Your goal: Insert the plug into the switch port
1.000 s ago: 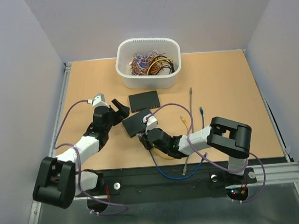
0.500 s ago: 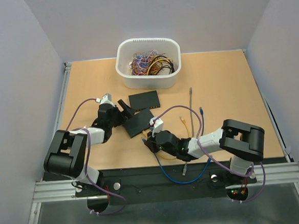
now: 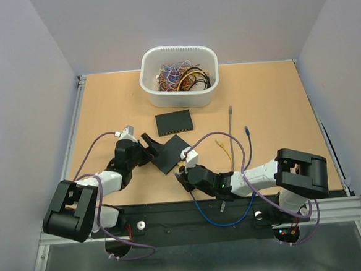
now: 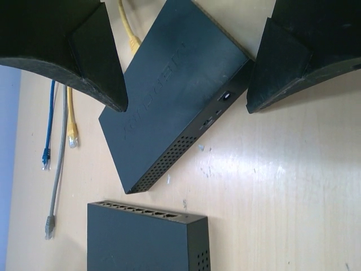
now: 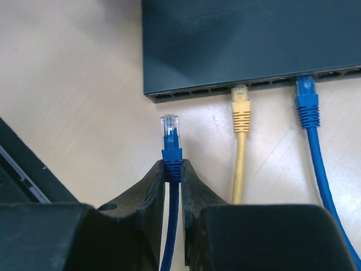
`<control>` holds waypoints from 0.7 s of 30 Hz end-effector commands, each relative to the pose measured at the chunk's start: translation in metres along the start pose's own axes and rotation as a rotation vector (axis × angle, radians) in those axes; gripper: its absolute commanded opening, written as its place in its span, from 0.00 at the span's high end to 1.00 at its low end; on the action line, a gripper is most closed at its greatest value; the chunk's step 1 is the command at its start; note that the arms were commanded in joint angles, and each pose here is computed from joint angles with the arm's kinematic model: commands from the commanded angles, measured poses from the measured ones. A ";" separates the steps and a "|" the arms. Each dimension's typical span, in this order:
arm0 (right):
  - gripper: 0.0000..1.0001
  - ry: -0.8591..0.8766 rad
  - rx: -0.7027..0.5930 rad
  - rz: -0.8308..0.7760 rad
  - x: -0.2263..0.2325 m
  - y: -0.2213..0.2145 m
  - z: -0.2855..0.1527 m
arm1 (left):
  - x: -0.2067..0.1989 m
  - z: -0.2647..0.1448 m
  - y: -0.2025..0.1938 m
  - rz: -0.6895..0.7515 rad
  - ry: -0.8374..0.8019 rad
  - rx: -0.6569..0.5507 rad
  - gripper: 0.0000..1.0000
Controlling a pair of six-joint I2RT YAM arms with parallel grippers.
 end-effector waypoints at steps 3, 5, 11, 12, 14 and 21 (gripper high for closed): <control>1.00 -0.077 -0.018 0.016 -0.010 -0.003 0.003 | 0.007 -0.013 -0.016 -0.016 0.012 0.048 0.02; 0.99 -0.085 -0.020 0.015 -0.009 -0.002 0.006 | 0.006 -0.014 -0.016 -0.015 0.004 0.046 0.02; 0.99 -0.112 -0.026 -0.012 -0.006 0.001 0.019 | 0.009 -0.020 -0.018 -0.005 0.016 0.041 0.02; 0.99 -0.114 -0.025 -0.014 -0.006 0.001 0.019 | 0.009 -0.021 -0.019 -0.006 0.014 0.043 0.02; 1.00 -0.115 -0.028 -0.012 -0.005 0.003 0.021 | 0.010 -0.024 -0.021 -0.008 0.008 0.043 0.02; 1.00 -0.097 -0.032 -0.006 -0.003 0.008 0.016 | 0.012 -0.032 -0.034 -0.019 -0.006 0.058 0.02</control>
Point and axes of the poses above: each gripper's point midway between its finger pads, its own z axis out along the fingers, its own x axis along the line the jaws close on, y = z × x, the point moved 4 cm from there along -z, back along the fingers, and after that the axes turned 2 degrees about -z, right-handed, at the moved point
